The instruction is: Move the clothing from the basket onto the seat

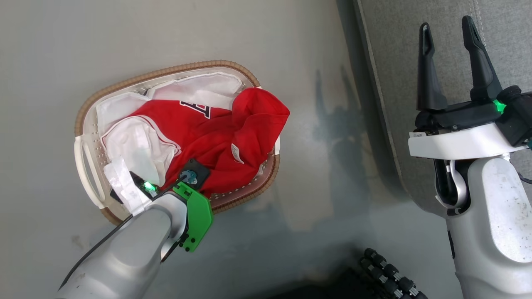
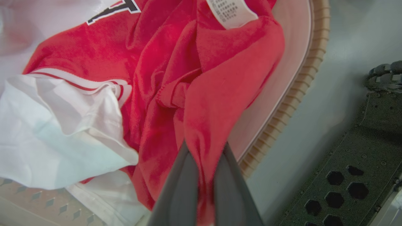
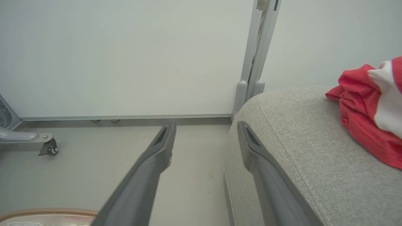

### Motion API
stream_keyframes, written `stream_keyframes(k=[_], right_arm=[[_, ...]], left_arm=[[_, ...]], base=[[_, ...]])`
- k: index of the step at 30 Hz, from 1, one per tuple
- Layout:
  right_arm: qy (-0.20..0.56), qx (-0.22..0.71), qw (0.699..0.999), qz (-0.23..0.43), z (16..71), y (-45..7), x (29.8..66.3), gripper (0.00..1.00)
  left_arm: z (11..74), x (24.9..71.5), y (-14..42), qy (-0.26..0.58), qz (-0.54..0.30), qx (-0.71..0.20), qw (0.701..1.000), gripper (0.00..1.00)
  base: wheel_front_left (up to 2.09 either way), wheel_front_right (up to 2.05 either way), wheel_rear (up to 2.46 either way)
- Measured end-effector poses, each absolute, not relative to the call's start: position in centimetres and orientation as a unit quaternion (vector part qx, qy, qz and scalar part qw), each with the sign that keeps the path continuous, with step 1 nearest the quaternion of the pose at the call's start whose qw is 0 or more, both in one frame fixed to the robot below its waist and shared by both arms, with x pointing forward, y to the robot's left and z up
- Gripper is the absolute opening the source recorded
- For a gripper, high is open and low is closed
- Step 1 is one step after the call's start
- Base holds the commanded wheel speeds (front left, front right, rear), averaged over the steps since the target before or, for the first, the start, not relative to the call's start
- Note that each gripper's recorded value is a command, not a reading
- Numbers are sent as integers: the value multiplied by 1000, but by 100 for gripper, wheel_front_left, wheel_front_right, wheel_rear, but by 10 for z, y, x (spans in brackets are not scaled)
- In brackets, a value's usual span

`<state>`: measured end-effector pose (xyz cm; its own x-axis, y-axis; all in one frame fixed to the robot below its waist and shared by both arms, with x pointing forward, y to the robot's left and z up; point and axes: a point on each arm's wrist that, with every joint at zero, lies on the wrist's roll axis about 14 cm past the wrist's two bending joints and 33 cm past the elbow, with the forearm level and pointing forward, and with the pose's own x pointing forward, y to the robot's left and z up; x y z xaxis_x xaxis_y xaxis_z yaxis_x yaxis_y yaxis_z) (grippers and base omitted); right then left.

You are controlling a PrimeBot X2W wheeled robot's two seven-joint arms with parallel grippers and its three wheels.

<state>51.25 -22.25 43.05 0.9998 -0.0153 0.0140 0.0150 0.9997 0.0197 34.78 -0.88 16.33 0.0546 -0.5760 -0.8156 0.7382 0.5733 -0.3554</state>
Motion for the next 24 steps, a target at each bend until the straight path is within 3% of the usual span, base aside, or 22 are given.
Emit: stream_keyframes(k=[9,17,24], right_arm=[[-21,4,1000,-11,448,-223,508,100],[-9,2,1000,-16,455,-223,486,100],[-3,10,1000,-6,465,-212,459,100]], left_arm=[[210,392,-27,421,-447,43,788,0],[297,455,-37,297,-413,-5,861,0],[399,486,-48,179,-417,-11,891,0]], base=[[0,0,0],[0,0,0],[0,0,0]])
